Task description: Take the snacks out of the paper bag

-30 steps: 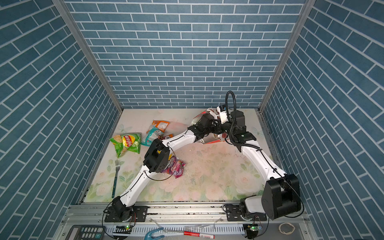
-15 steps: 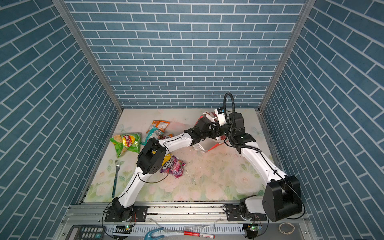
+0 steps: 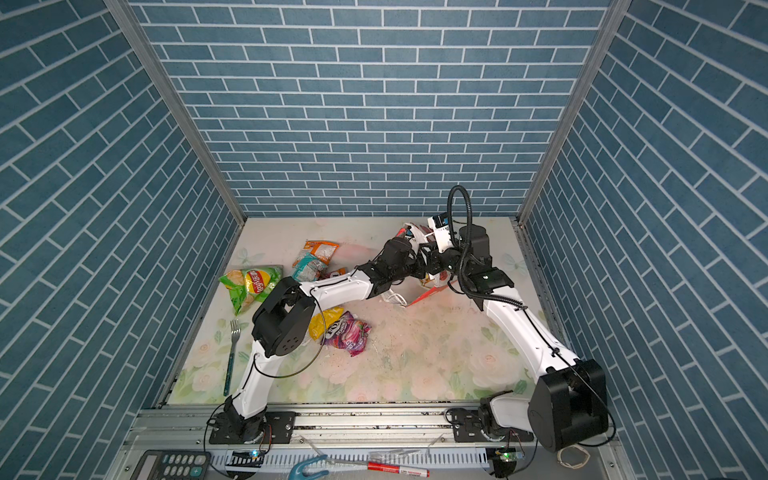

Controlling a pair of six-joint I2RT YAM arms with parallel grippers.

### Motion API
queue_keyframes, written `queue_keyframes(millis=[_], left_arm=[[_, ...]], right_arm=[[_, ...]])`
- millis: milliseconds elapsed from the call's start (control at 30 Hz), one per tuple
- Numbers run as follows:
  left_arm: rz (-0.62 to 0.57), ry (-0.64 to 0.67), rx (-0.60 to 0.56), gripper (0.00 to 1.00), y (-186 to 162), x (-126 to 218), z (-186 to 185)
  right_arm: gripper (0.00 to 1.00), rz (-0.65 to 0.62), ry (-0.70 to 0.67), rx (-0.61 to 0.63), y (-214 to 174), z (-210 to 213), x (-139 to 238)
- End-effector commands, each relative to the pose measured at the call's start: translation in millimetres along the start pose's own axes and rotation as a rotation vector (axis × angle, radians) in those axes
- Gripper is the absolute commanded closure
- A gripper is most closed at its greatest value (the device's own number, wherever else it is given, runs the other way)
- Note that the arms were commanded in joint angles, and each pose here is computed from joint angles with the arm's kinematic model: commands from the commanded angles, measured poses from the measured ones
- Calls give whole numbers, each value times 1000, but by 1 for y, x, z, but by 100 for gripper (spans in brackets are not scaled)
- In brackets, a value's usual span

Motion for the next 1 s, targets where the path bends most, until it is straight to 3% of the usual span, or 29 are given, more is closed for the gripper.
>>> queue_keyframes(millis=[0,67,100,267,667,967], left_arm=[[-66,-58,41,78,26,14,-4],[-69,-71,34,46,29,22,-7],[-79,-75,30,40,32,28,-9],[-91,-92,-19,27,56,60,-20],[-5,-128,-108,10,91,137,-44],[-19,-154,-149,6,114,179,-57]], right_arm=[[100,4,16,45,0,6,6],[100,5,7,49,1,5,6],[100,1,-7,48,3,4,6],[100,-1,-43,48,7,0,6],[100,4,-132,62,13,-10,11],[100,-21,-118,41,16,-6,14]])
Point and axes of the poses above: each gripper's point midway between its finger pads, its own x axis back along the fingers, its own z axis along the line the jaws close on, y = z × x, the point moved 3 cm from there along x, back along the fingers, and after that the axes turned 12 degrees about -x, right-handed, at the moved point
